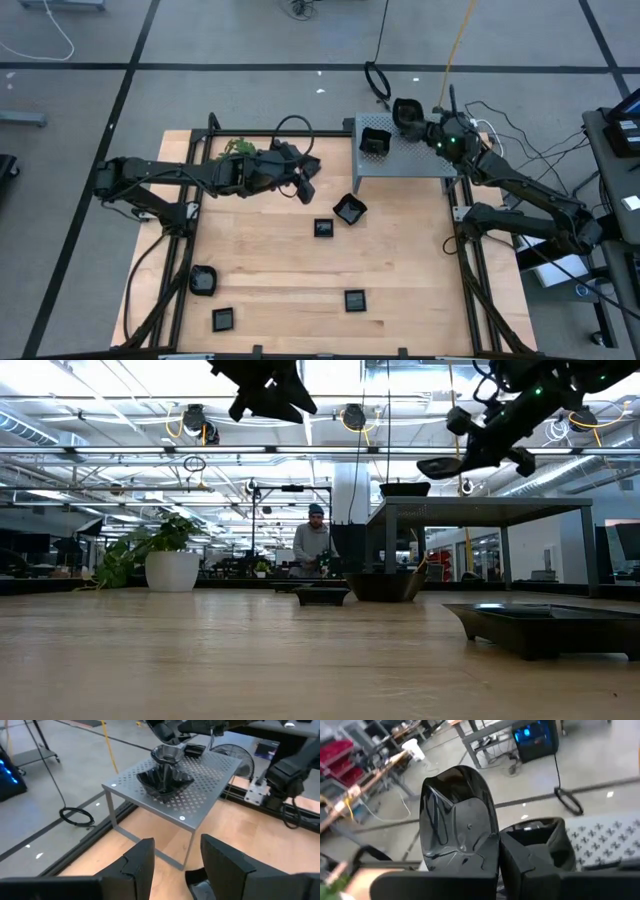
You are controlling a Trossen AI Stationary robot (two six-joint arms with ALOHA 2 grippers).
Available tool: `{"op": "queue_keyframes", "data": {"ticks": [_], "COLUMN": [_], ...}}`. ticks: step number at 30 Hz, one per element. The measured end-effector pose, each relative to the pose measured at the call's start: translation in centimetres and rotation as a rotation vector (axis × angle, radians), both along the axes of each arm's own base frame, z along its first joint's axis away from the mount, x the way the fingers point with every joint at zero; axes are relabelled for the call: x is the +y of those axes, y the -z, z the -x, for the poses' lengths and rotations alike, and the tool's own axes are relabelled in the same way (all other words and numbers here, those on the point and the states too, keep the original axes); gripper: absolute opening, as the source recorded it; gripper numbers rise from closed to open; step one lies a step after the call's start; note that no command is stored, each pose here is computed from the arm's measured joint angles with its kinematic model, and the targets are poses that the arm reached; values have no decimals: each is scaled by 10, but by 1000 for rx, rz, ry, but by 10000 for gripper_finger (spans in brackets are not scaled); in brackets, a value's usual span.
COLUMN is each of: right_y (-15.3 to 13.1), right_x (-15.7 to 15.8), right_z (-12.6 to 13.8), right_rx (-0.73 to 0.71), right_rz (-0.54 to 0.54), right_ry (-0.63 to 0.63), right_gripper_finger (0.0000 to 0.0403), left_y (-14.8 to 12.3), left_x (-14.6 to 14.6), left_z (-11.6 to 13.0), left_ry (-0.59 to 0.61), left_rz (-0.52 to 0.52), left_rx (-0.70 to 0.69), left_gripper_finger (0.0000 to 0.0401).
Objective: Pick & Place Mini shaped plates
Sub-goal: Stack the leaf shaped plate on top of the leaf shaped plates on the shelf
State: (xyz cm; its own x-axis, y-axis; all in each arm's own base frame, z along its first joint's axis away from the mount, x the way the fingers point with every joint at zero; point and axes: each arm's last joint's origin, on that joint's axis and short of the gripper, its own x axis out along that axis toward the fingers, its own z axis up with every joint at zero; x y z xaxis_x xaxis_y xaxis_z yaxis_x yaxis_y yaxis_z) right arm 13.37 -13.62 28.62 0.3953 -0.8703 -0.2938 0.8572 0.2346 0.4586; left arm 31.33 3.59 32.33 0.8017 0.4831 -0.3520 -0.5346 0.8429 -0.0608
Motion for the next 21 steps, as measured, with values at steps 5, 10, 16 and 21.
{"op": "queue_keyframes", "data": {"ticks": [5, 10, 16, 21], "right_y": [4, 12, 21, 29], "right_x": [0, 0, 5, 13], "right_z": [3, 4, -5, -8], "right_rx": [-11, -248, -457, -520], "right_rz": [-51, -205, -220, -214], "right_ry": [46, 178, 295, 378], "right_gripper_finger": [0, 0, 0, 0], "left_y": [0, 0, 0, 1], "left_x": [-1, -1, -1, -4], "left_z": [0, 0, 0, 0], "left_ry": [15, 6, 7, 18], "left_rz": [31, 54, 56, 52], "left_rx": [-9, -23, -24, -16], "left_gripper_finger": [163, 164, 164, 163]}}
